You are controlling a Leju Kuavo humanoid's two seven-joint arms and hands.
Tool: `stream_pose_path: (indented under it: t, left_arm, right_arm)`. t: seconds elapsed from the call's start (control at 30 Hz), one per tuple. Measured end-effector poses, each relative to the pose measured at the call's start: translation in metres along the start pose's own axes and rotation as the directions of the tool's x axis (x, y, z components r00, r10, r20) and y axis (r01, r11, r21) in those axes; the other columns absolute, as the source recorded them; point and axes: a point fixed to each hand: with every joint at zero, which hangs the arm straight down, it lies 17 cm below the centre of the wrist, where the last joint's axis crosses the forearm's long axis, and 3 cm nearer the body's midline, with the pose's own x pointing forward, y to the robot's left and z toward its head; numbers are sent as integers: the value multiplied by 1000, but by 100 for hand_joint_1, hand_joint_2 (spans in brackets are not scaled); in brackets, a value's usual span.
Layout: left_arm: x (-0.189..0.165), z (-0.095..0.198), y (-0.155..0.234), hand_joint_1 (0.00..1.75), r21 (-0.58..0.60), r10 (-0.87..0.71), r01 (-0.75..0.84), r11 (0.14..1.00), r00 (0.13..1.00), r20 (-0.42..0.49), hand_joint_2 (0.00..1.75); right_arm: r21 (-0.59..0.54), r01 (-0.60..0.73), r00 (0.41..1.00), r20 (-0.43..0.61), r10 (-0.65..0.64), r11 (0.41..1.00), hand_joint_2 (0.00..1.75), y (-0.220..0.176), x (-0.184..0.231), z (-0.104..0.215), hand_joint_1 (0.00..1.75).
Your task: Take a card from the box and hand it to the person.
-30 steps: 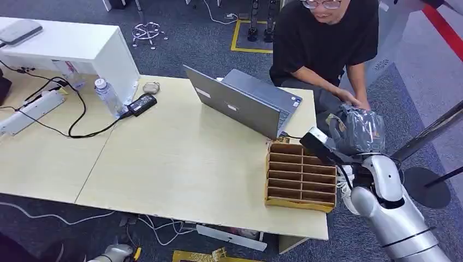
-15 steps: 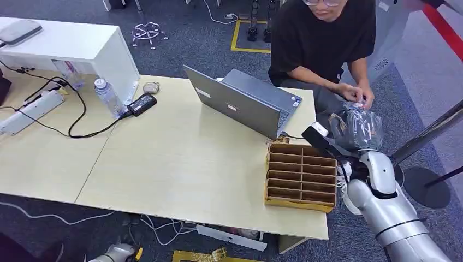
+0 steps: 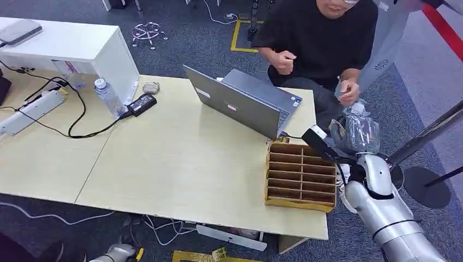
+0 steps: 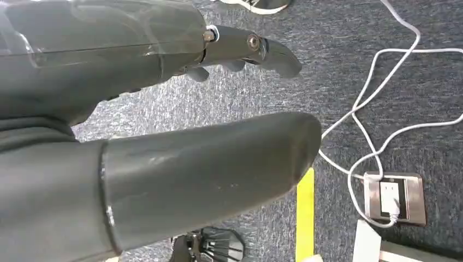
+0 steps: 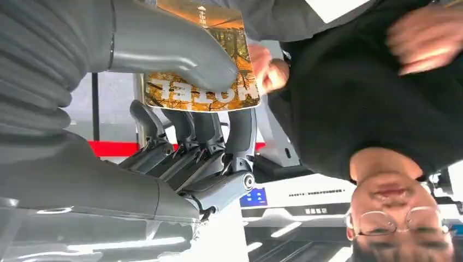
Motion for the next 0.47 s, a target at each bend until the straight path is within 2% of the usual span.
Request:
stream_pose_path:
  t: [0.37, 0.47]
  left_arm:
    - [0, 0, 0, 0, -2, -7, 7, 1000, 1000, 4, 0]
    - [0, 0, -1, 0, -2, -8, 8, 1000, 1000, 5, 0]
  right_arm:
    - [5, -8, 1000, -10, 8, 1000, 175, 2, -3, 0, 141]
    - [4, -9, 1000, -13, 9, 1000, 175, 2, -3, 0, 134]
